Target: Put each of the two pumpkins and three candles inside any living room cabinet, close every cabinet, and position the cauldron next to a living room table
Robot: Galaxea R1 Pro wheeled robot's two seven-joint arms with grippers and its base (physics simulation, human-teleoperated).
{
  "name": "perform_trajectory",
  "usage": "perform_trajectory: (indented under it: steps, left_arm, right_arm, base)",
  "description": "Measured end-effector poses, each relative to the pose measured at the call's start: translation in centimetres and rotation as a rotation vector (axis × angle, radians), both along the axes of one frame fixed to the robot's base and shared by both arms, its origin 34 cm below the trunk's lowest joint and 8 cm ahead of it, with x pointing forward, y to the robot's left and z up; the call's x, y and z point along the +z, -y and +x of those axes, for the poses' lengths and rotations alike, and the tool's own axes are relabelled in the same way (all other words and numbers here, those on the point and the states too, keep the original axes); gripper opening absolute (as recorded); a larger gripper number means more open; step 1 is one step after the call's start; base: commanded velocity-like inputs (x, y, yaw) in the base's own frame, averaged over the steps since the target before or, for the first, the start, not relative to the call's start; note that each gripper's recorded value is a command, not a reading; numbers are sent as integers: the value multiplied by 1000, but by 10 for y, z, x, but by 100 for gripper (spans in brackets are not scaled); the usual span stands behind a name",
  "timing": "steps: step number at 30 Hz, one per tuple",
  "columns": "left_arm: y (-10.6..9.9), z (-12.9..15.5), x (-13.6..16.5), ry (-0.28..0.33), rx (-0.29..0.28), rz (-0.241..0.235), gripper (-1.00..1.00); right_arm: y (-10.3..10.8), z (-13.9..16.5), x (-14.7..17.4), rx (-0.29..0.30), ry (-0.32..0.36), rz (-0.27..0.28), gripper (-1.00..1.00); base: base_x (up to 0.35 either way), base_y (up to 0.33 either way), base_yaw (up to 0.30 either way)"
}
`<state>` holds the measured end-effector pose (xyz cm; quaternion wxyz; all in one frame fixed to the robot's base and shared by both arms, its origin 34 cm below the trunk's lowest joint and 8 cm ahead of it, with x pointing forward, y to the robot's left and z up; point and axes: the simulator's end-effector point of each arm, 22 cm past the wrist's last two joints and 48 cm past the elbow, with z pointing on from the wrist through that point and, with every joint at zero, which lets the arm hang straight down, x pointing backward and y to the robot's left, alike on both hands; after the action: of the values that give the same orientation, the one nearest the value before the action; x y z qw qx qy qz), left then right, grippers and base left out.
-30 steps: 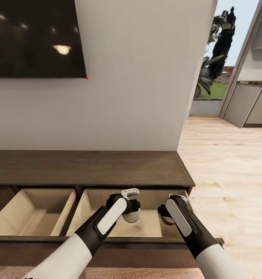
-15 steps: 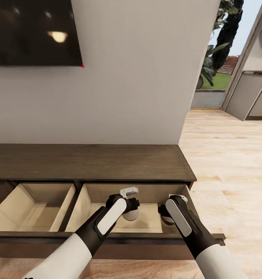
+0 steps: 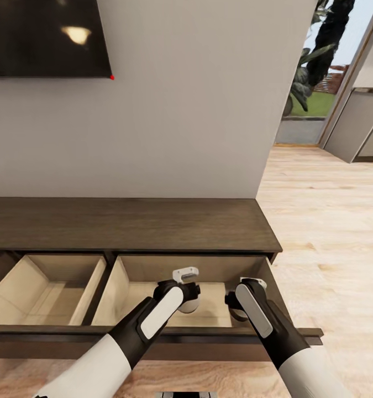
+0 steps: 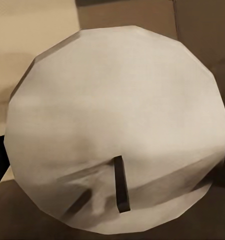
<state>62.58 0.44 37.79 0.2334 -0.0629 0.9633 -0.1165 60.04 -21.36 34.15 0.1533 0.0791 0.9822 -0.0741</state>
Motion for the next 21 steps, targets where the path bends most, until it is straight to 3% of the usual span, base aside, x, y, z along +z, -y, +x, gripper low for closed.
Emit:
perform_trajectory:
  steps: [21]
  left_arm:
    - [0,2,2,9,3,-4,-100]
  right_arm:
    - [-2,0,0,9,0,-3,-100]
  base:
    - [28,0,0]
